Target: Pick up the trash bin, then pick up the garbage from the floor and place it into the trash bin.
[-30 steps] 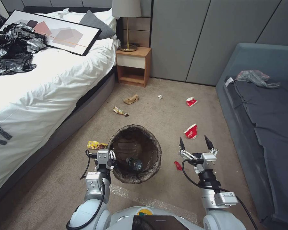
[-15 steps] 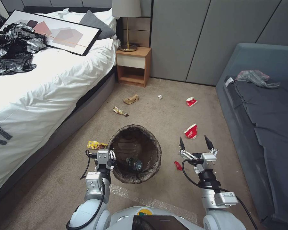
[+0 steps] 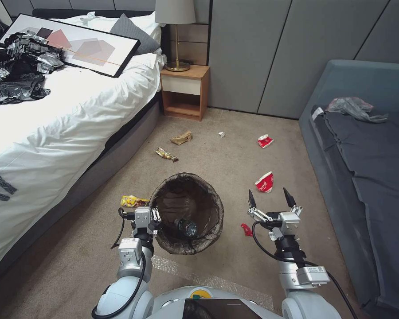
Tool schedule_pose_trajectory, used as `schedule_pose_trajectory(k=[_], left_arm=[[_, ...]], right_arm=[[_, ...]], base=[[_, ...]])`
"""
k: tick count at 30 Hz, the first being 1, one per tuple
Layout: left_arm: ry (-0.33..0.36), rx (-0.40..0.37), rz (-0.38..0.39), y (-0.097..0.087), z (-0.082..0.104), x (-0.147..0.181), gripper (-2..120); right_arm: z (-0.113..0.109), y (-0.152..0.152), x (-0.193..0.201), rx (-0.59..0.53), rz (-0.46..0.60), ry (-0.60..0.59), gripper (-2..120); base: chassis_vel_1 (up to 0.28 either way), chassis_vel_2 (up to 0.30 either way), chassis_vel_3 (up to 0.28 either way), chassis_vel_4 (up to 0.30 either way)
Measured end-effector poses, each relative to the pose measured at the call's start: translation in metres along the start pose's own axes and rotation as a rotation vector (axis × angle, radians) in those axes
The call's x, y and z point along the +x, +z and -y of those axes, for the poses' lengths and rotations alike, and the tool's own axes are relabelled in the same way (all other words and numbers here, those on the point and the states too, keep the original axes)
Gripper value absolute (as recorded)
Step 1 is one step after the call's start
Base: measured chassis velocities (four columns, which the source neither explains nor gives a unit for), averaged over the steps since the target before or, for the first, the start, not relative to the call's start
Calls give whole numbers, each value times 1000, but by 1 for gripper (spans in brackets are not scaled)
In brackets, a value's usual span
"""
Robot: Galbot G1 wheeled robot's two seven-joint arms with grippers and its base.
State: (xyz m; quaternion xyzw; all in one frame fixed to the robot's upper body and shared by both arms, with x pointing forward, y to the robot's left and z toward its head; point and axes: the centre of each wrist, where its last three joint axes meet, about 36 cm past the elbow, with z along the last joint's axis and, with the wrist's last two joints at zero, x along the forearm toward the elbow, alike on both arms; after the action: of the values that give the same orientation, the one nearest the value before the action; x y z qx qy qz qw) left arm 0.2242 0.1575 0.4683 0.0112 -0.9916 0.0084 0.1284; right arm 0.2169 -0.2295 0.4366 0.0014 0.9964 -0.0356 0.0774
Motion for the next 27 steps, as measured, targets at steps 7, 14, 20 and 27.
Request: schedule_pose_trajectory(k=[7,14,20,27], left_arm=[[0,0,1,0,0,0,3],[0,0,0,0,0,0,3],[0,0,0,0,0,0,3],[0,0,0,0,0,0,3]], right_arm=[[28,-12,-40,57,61,60,100],[25,-8,-43,51,1,40,100],[26,8,-48,20,-115,4,100],[28,33,-54,11,-208,-41,100]], base=[[0,0,0,0],[0,0,0,0],[0,0,0,0],[0,0,0,0]])
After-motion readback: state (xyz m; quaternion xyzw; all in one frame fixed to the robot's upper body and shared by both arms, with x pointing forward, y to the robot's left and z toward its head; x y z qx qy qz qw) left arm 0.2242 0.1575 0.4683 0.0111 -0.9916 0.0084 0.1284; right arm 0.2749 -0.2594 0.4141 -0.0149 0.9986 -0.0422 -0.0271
